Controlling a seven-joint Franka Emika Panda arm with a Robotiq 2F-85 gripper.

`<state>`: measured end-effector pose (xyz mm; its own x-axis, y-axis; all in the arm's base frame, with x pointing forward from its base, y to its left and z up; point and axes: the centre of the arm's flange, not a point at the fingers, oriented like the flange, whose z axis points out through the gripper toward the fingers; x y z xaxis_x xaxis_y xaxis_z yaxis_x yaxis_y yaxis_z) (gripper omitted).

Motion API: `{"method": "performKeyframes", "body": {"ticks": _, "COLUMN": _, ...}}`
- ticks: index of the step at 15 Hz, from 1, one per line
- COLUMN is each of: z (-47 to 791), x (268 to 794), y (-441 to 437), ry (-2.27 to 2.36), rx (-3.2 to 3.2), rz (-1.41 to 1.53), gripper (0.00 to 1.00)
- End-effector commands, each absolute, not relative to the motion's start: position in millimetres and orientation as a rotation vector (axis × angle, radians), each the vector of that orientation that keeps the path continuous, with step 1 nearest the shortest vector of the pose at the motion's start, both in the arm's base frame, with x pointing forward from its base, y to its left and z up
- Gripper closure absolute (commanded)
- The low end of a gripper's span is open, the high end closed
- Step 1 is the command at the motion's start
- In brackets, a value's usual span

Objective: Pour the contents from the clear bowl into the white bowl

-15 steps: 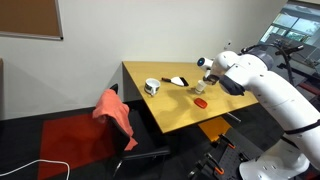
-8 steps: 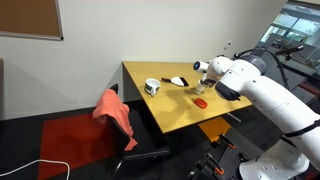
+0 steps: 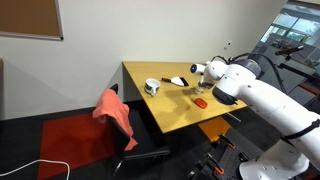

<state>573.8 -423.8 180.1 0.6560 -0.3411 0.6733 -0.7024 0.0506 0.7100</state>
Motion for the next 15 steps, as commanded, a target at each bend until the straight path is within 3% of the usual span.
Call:
{"method": "performKeyframes", "body": {"ticks": 1, "z": 182.9, "x": 575.7, "y": -416.6, "ry": -0.86, "rx": 1.481, "rz": 0.356, "gripper": 0.97}}
{"method": "performKeyframes", "body": {"ticks": 15, "z": 175.8, "x": 569.7, "y": -402.2, "ry": -0.746, "rx": 1.378, "rz": 0.366, "gripper": 0.97}}
